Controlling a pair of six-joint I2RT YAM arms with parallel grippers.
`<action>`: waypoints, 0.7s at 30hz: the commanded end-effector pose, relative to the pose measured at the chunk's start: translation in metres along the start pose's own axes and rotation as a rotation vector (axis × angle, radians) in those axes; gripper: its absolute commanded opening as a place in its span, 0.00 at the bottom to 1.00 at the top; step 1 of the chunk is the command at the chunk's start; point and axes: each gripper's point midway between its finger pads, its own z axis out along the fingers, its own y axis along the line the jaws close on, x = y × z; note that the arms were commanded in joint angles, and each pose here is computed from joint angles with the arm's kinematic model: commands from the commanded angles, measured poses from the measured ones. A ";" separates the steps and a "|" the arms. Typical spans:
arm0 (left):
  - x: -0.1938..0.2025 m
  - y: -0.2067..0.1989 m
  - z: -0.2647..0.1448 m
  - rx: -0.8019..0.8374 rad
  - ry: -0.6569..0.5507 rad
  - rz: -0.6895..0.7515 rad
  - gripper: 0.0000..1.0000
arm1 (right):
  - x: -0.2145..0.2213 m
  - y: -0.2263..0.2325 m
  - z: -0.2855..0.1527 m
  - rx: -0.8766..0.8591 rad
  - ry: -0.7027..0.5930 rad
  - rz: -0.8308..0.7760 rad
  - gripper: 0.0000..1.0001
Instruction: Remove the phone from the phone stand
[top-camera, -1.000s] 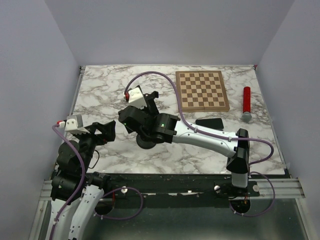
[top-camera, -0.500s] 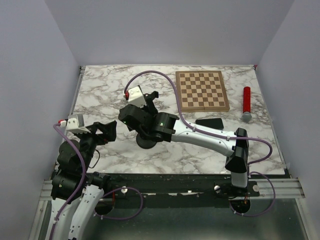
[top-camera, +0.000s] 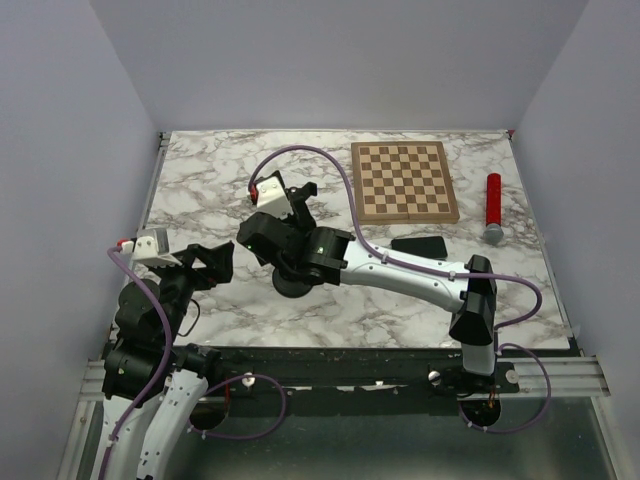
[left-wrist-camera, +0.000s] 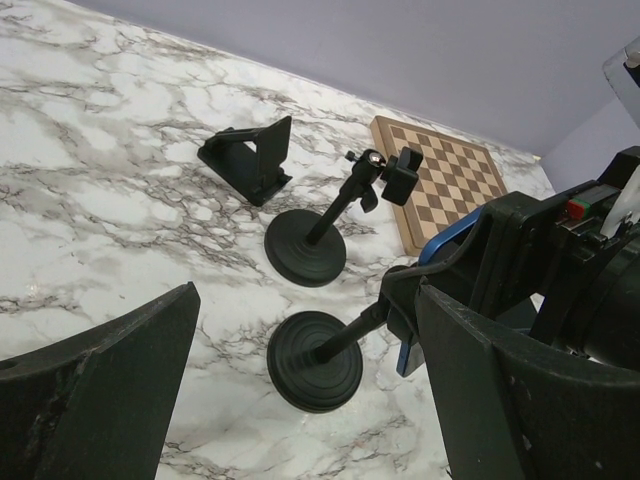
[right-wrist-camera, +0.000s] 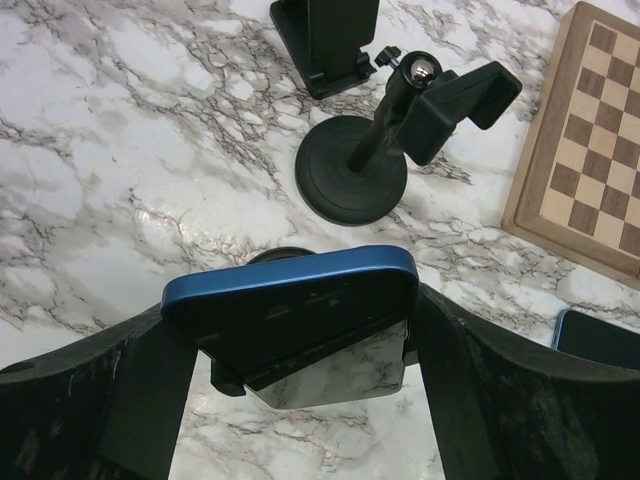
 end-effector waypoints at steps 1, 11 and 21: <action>0.008 -0.004 0.002 0.029 0.023 -0.004 0.97 | 0.006 -0.001 0.007 0.015 0.006 -0.023 0.86; 0.034 -0.015 0.013 0.111 0.124 -0.010 0.96 | -0.011 -0.009 0.006 -0.064 -0.047 0.038 0.00; 0.085 -0.057 0.039 0.363 0.393 -0.040 0.87 | -0.024 -0.026 0.010 -0.364 0.003 0.169 0.01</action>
